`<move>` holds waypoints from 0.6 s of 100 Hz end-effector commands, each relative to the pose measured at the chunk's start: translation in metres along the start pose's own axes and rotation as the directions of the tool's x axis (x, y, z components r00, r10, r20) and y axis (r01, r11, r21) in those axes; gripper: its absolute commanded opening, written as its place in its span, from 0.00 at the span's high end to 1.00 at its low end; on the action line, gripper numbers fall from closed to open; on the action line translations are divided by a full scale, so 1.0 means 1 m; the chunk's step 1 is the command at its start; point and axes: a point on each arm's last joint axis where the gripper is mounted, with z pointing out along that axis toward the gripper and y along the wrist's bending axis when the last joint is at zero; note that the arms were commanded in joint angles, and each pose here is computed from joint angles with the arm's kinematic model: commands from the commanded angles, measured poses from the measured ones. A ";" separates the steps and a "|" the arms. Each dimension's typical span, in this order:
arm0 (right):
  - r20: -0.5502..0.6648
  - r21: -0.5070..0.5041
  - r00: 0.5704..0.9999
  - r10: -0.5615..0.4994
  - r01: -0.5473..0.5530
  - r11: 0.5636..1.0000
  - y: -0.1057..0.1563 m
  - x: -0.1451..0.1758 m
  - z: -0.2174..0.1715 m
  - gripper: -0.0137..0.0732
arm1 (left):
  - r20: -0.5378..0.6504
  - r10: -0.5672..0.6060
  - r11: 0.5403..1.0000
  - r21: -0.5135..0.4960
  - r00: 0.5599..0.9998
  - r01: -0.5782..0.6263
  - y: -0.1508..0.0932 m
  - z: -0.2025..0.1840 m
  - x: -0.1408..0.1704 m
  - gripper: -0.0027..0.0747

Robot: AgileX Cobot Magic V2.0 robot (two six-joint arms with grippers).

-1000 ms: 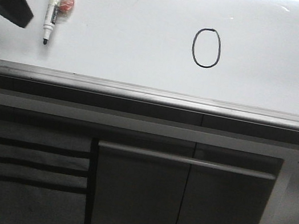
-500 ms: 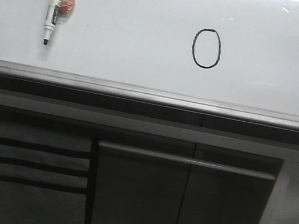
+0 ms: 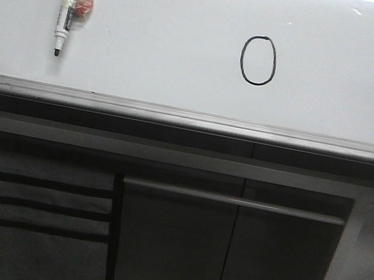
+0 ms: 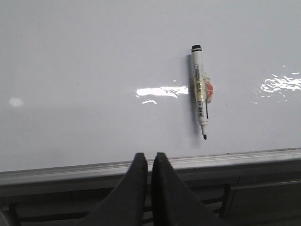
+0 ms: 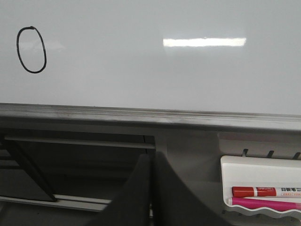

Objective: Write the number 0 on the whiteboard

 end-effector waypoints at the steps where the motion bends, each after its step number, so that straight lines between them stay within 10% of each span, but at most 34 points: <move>1: 0.095 0.010 0.996 0.000 -0.001 1.000 -0.001 -0.014 -0.003 0.93 | 0.095 -0.026 0.999 -0.024 0.995 0.028 0.002 -0.002 -0.015 0.99; 29: 0.095 0.010 0.996 0.000 -0.001 1.000 -0.001 -0.014 -0.003 0.93 | 0.195 0.021 0.999 -0.037 0.981 -0.015 0.001 -0.022 -0.002 0.99; 60: 0.095 0.010 0.996 0.000 -0.001 1.000 -0.001 -0.014 -0.003 0.93 | 0.359 0.059 0.990 -0.142 0.932 -0.008 0.007 -0.027 0.091 0.99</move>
